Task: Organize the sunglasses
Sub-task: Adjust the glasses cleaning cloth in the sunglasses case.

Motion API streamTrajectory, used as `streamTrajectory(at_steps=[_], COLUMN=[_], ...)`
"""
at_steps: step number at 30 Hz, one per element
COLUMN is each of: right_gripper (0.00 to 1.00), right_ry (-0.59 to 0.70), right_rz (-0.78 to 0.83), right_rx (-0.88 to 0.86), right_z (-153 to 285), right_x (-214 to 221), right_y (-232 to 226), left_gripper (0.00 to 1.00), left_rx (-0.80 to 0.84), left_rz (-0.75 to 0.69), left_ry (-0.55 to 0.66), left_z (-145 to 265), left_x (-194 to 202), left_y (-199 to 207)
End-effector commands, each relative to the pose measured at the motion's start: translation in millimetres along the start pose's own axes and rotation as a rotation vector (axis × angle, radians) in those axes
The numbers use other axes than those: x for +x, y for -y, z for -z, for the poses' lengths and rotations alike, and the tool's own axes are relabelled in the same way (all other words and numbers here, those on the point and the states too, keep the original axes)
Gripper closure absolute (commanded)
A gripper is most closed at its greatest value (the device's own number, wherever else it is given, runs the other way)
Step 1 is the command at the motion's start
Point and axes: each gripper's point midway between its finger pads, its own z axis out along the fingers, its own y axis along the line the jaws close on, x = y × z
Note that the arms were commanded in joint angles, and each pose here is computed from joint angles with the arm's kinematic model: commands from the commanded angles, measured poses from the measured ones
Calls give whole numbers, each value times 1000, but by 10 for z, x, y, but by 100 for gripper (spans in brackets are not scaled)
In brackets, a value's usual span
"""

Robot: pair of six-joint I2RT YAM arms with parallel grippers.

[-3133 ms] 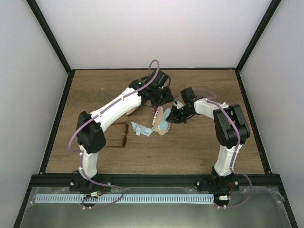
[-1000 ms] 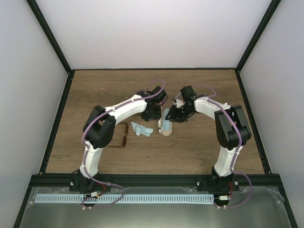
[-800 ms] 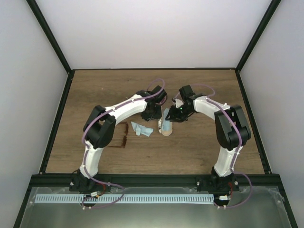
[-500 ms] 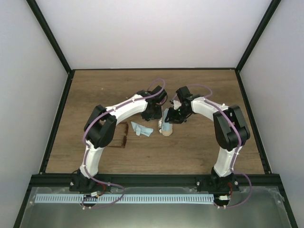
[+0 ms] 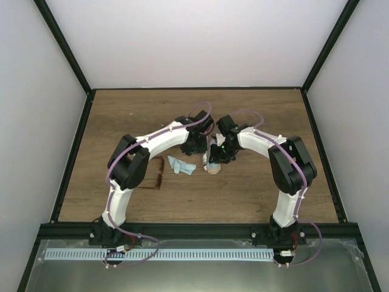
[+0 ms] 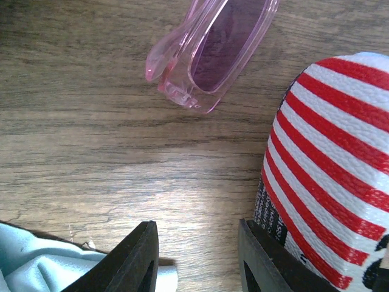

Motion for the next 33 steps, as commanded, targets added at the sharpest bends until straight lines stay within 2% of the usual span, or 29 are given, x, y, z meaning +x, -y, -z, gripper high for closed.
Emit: streamTrajectory(at_steps=[1,11,16,18,33], right_gripper=[73,73,66,66,85], right_ry=[14,38,63,84,76], right_rz=[8,22,27,28,49], right_rx=[50,46,11,22,97], right_z=[52,96,221,287,257], right_x=[39,-41,-61,-80,-46], right_y=[55,11,-97,-104,43], left_gripper=[62,62,62,62,62], left_rx=[14,13,12,12,16], left_rz=[2,7,5,7,3], left_ry=[-4,2,0,1,3], left_z=[-1,26,12,13,19], left_x=[27,14,20,14,20], left_y=[6,-1,1,-1,11])
